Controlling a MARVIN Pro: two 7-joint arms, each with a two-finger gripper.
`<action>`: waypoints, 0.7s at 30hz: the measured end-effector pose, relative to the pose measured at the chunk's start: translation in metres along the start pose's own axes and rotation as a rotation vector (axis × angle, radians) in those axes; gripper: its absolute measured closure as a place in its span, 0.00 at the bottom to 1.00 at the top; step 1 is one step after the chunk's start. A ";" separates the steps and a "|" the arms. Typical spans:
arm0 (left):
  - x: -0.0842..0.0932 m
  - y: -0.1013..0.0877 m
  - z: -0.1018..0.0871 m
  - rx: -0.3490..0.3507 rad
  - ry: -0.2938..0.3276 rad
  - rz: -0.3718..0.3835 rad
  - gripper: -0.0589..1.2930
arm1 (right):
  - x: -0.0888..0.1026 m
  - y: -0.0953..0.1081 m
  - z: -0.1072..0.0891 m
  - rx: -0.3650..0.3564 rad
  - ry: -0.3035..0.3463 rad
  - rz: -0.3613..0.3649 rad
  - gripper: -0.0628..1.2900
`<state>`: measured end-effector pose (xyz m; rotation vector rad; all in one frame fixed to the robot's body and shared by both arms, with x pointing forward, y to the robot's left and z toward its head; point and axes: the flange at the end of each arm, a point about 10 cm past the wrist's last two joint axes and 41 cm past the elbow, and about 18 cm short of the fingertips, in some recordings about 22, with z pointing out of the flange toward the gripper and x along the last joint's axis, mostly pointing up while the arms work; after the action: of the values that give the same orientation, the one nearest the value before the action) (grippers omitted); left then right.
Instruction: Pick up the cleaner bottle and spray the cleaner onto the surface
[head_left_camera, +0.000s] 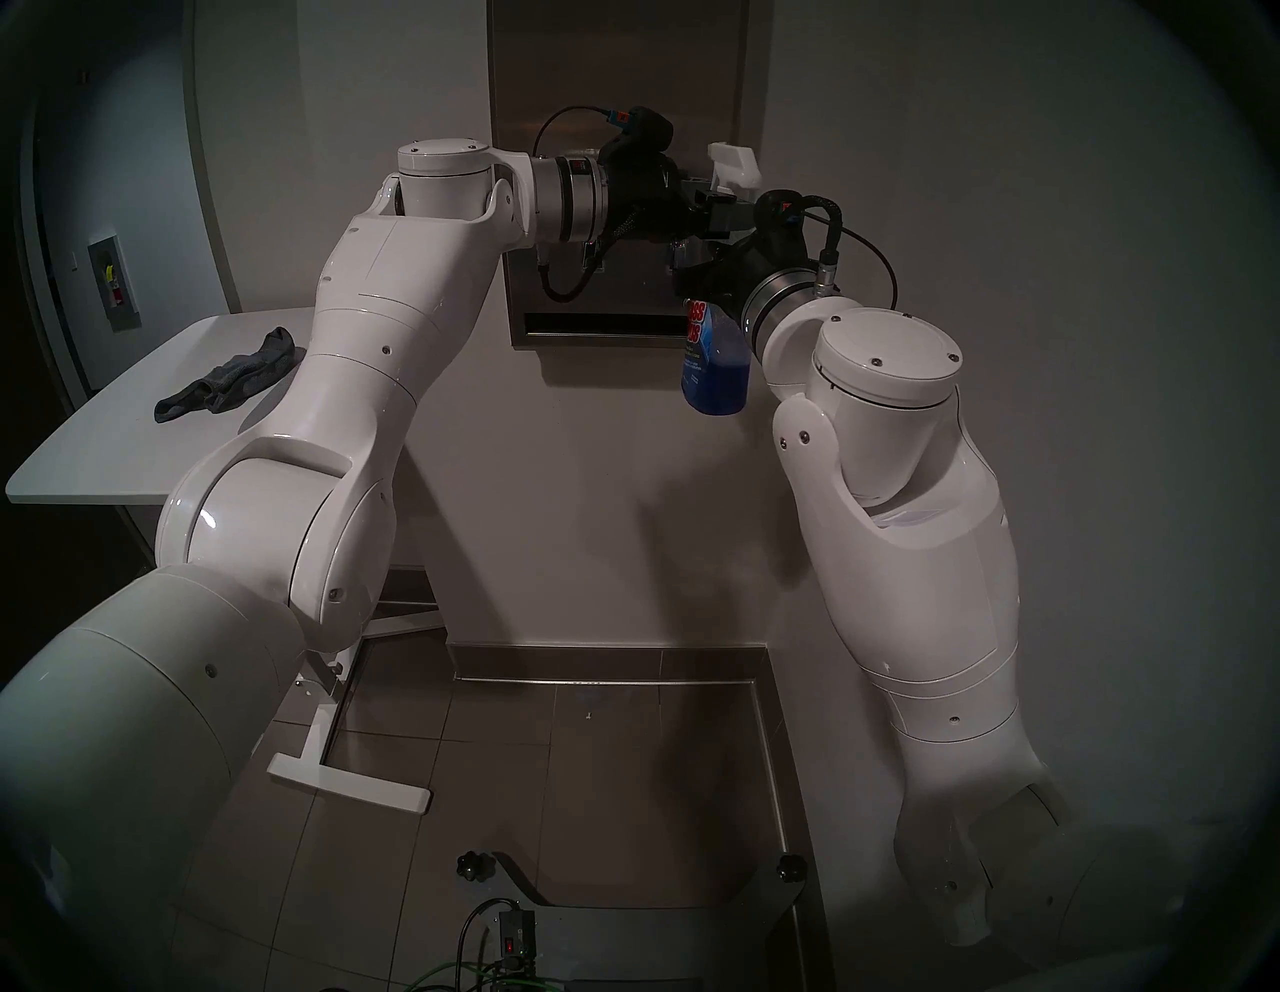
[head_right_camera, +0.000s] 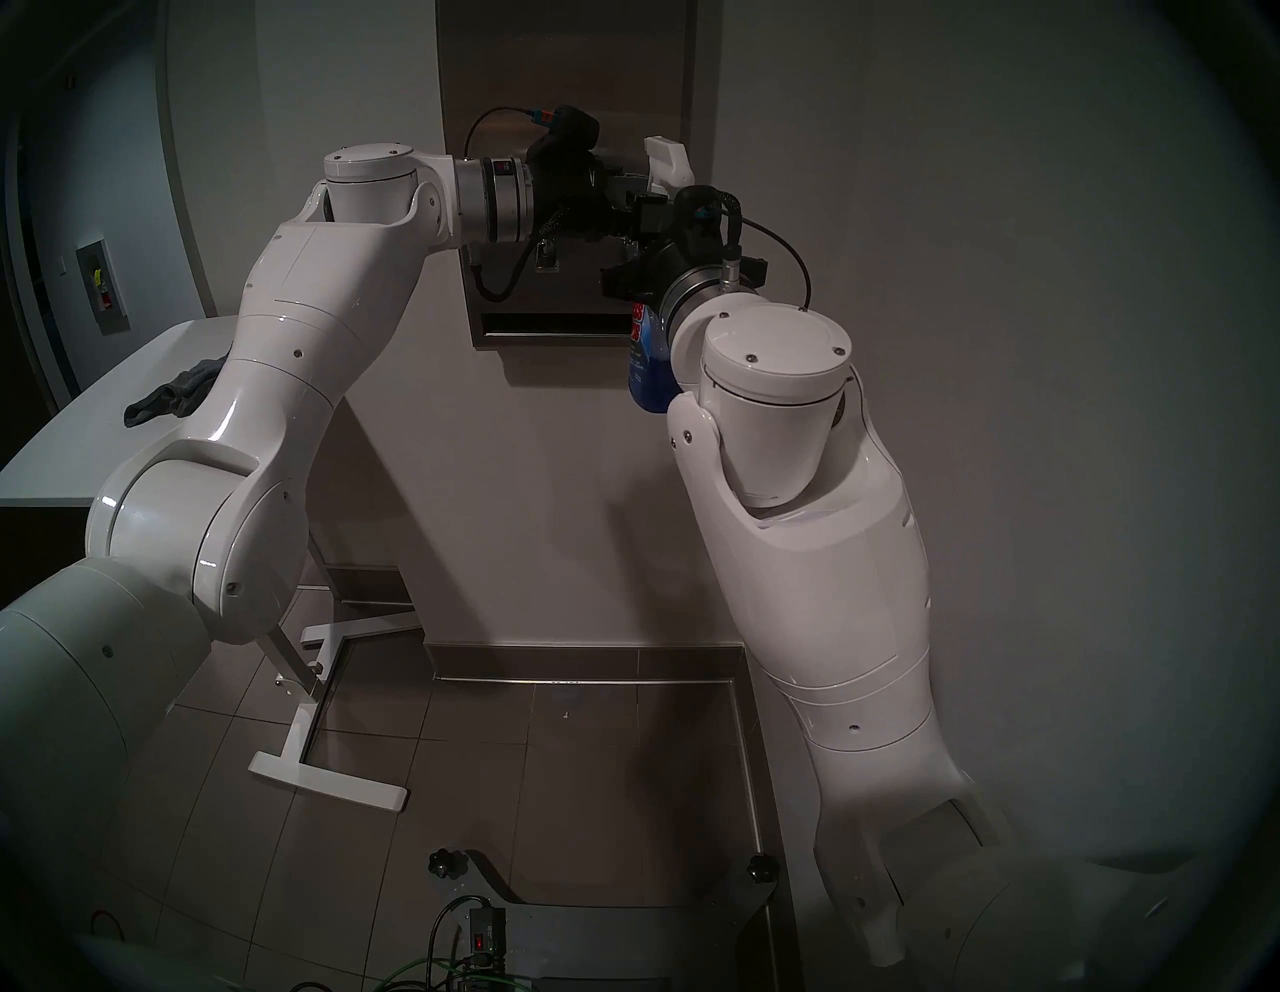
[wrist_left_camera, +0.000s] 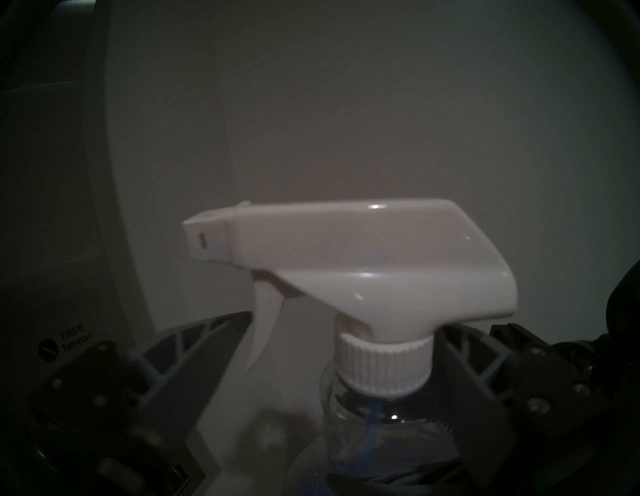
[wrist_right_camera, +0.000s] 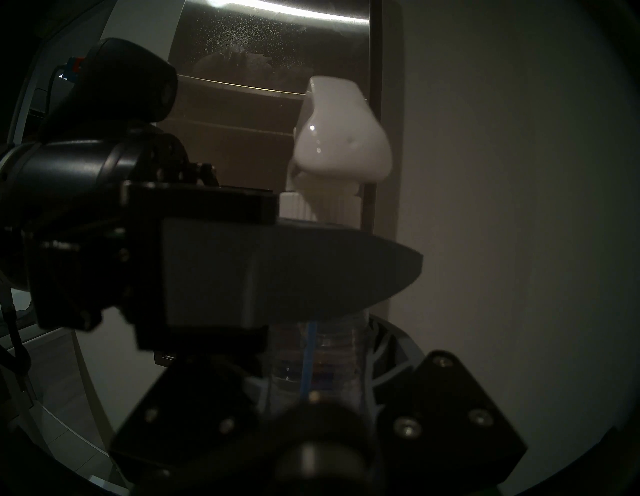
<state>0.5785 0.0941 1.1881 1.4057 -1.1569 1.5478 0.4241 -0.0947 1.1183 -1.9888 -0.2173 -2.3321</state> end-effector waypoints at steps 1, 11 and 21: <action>0.000 0.000 0.001 0.006 0.008 -0.003 0.03 | 0.000 0.000 0.000 -0.001 0.000 0.000 0.73; -0.009 0.000 -0.001 0.025 0.075 0.010 0.61 | 0.004 0.000 0.000 0.000 0.009 0.002 0.80; -0.012 -0.010 -0.017 0.079 0.099 0.037 0.63 | 0.006 -0.001 0.000 0.004 0.014 0.005 0.80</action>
<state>0.5839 0.1143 1.1774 1.3490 -1.0780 1.6868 0.4225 -0.0932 1.1236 -1.9677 -0.2160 -2.3400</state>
